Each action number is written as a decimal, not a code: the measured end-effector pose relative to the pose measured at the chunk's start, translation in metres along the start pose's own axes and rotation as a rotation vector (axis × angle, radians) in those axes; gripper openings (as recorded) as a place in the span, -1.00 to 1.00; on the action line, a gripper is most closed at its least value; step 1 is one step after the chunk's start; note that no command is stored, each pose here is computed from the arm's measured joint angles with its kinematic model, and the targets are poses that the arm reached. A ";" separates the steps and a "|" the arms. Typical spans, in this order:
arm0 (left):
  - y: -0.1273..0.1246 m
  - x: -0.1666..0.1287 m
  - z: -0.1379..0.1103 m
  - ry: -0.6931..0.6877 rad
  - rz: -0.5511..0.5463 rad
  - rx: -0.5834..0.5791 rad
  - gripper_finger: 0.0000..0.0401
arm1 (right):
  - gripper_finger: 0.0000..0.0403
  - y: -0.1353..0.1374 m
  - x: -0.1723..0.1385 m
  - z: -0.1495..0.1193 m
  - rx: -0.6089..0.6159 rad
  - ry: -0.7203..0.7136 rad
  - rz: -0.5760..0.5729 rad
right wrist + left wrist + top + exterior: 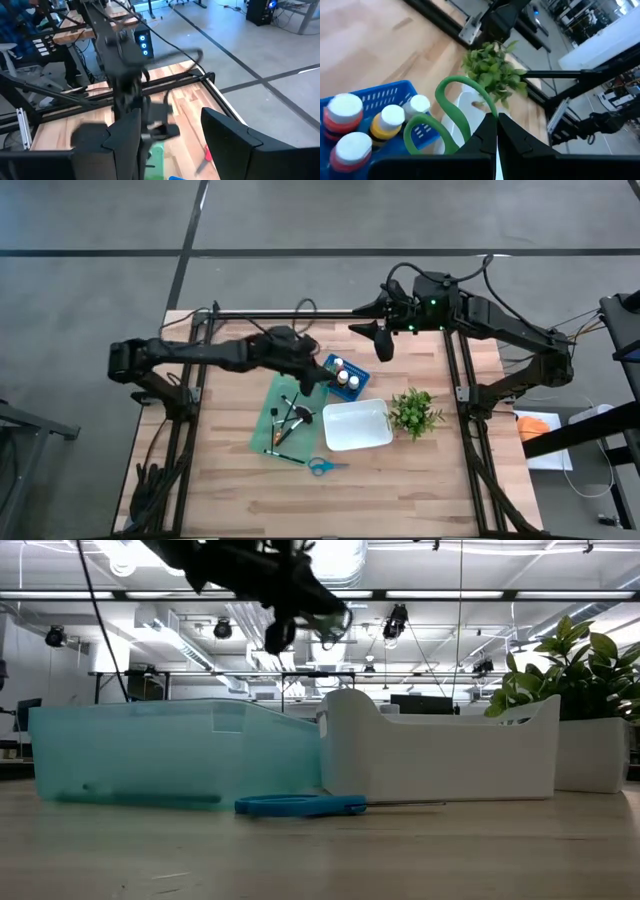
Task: Pick & Place Paint Supplies
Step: Put the green scissors into the white bin, then put the red scissors into the white bin
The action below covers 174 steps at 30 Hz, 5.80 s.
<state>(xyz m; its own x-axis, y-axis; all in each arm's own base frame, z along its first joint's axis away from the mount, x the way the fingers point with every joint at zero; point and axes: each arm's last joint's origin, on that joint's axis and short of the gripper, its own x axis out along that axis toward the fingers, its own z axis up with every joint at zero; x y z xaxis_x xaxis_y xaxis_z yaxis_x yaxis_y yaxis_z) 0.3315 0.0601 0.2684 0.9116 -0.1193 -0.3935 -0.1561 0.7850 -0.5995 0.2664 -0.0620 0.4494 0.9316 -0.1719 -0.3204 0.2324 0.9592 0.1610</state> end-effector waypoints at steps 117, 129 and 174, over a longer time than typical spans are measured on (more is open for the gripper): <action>0.175 0.040 0.007 0.049 0.912 -0.577 -0.45 | 0.02 -0.003 0.006 -0.022 0.020 0.121 -0.007; 0.191 0.049 -0.004 0.091 0.945 -0.588 -0.45 | 0.02 -0.003 0.003 -0.022 0.029 0.114 -0.006; 0.197 0.054 -0.006 0.111 0.979 -0.536 -0.45 | 0.02 -0.002 -0.002 -0.020 0.031 0.099 -0.005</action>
<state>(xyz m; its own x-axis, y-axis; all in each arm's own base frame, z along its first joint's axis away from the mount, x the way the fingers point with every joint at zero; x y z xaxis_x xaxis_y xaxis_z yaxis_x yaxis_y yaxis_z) 0.3480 0.2041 0.1248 0.2715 0.3310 -0.9037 -0.9548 0.2104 -0.2098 0.2586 -0.0594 0.4311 0.8984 -0.1518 -0.4121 0.2469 0.9507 0.1879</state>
